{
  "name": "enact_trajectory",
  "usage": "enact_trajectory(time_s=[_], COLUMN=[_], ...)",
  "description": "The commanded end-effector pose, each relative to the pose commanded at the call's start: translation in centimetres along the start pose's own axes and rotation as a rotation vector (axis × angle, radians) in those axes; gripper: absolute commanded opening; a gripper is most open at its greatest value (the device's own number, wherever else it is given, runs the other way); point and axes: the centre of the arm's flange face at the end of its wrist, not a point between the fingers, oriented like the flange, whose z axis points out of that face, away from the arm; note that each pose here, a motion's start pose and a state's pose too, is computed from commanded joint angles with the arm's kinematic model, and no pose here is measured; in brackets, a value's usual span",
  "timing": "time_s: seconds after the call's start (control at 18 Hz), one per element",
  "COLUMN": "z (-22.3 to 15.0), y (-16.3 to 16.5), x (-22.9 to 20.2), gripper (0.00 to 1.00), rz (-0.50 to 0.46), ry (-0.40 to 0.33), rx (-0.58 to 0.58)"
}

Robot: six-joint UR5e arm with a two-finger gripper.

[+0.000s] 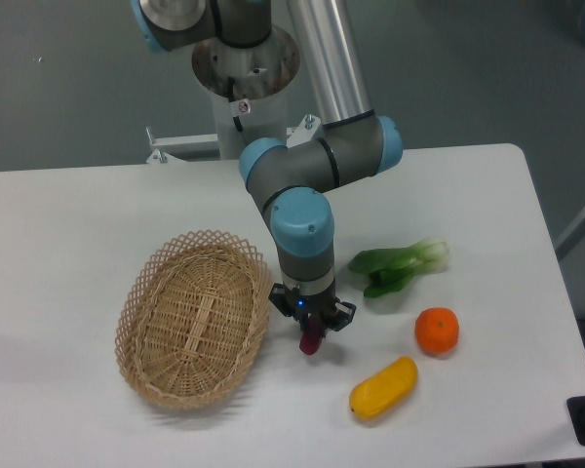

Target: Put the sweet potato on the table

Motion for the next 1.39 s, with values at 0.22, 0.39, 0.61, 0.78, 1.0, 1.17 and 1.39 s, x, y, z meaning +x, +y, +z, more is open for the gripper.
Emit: enact_trajectory(time_s=[0.22, 0.39, 0.61, 0.78, 1.0, 1.17, 1.39], z=[-2.0, -4.6, -9.7, -13.1, -15.0, -16.6, -19.0], y=[-0.9, -2.0, -3.0, -1.2, 4.3, 9.9, 16.6], x=[-1.2, -2.7, -8.0, -12.5, -18.5, -22.2, -24.4], gripper=[1.0, 1.0, 1.0, 1.0, 1.0, 1.0, 1.0], rz=[-0.008, -0.015, -0.028, 0.036, 0.151, 0.202, 0.233], ry=[-0.037, -0.086, -0.179, -0.246, -0.274, -0.252, -0.208], rx=[0.028, 0.062, 0.133, 0.145, 0.079, 0.029, -0.024])
